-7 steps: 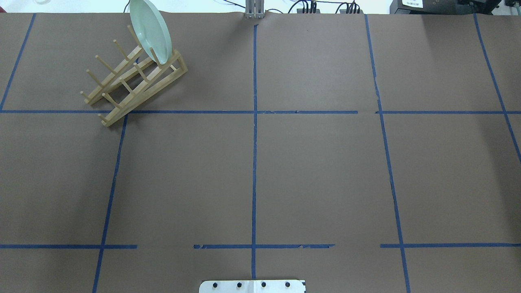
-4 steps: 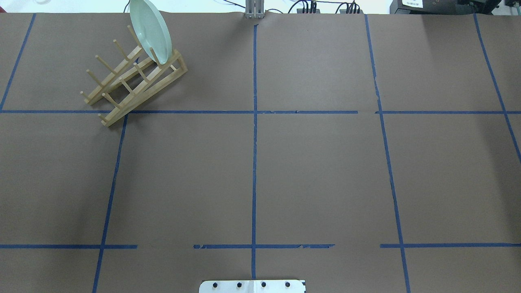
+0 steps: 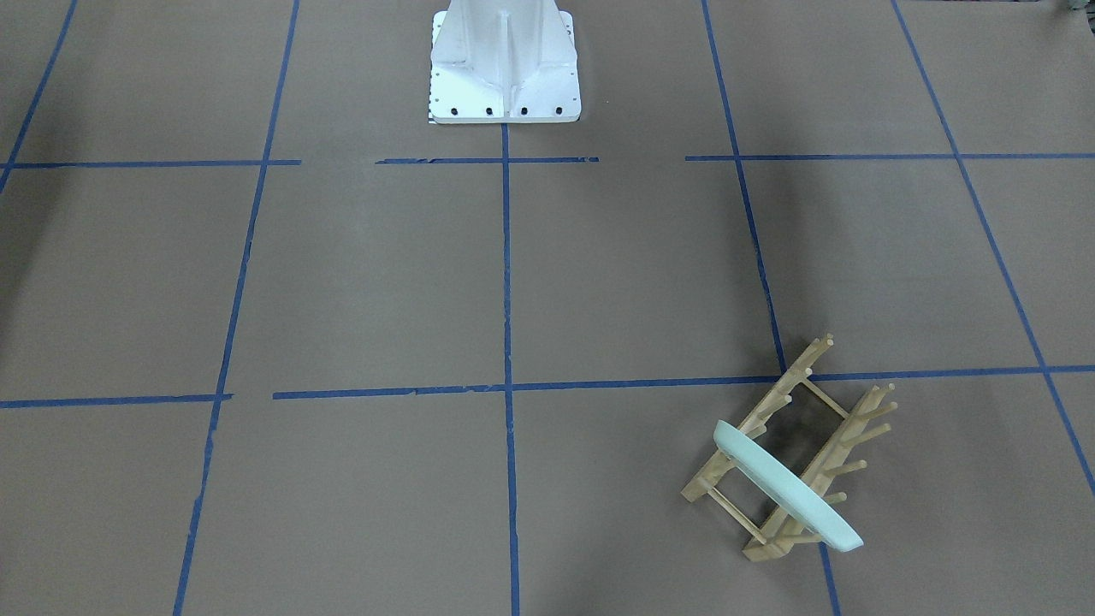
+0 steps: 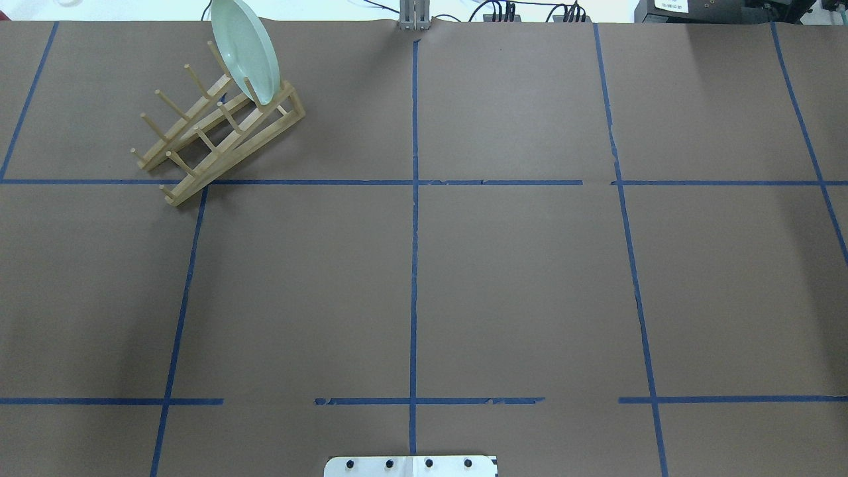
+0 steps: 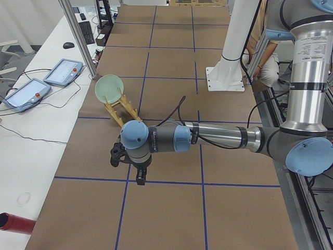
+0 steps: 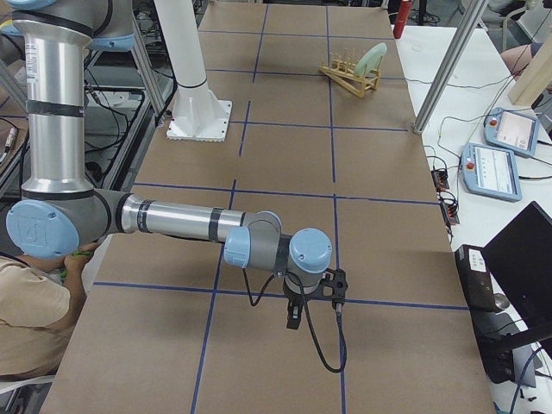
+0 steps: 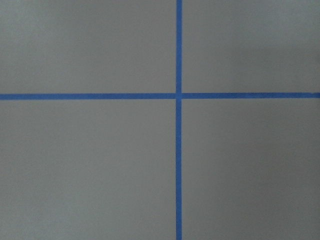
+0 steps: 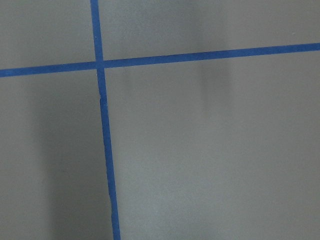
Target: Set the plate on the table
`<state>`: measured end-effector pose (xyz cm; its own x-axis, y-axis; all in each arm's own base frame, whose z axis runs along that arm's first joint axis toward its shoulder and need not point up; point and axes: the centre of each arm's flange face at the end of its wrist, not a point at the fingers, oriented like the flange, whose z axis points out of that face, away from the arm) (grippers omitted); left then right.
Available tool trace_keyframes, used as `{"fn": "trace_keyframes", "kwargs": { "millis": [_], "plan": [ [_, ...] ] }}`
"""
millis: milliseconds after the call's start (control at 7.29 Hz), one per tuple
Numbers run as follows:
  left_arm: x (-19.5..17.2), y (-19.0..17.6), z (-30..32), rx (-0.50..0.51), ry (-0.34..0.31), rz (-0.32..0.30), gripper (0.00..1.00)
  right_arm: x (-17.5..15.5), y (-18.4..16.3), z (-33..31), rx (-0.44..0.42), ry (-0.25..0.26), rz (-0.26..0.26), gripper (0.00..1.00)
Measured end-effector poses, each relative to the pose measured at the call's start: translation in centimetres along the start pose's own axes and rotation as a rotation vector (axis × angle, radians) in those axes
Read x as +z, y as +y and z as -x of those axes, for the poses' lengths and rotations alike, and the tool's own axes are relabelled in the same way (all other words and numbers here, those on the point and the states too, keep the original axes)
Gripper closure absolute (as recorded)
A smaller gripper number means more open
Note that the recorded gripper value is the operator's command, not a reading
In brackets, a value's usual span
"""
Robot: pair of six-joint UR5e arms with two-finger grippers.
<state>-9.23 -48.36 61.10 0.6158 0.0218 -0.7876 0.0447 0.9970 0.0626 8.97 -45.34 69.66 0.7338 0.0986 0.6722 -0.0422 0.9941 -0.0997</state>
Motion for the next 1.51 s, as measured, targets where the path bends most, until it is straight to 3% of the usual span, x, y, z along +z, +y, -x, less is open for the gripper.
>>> {"fn": "trace_keyframes", "kwargs": {
  "millis": [412,824,1235,1510],
  "plan": [
    [1.2,-3.5,-6.6,-0.169,0.216,-0.074,0.0,0.0,0.0,0.0,0.0,0.0,0.001,0.0],
    [1.0,-8.0,-13.0,-0.296,0.326,-0.153,0.0,0.0,0.0,0.0,0.001,0.0,0.001,0.0],
    [4.7,-13.7,-26.8,-0.373,0.343,-0.226,0.0,0.0,0.0,0.0,0.0,0.0,0.0,0.0],
    [6.9,-15.5,-32.0,-0.496,0.457,-0.332,0.0,0.0,0.0,0.0,0.0,0.0,0.0,0.0]
  ]
}}
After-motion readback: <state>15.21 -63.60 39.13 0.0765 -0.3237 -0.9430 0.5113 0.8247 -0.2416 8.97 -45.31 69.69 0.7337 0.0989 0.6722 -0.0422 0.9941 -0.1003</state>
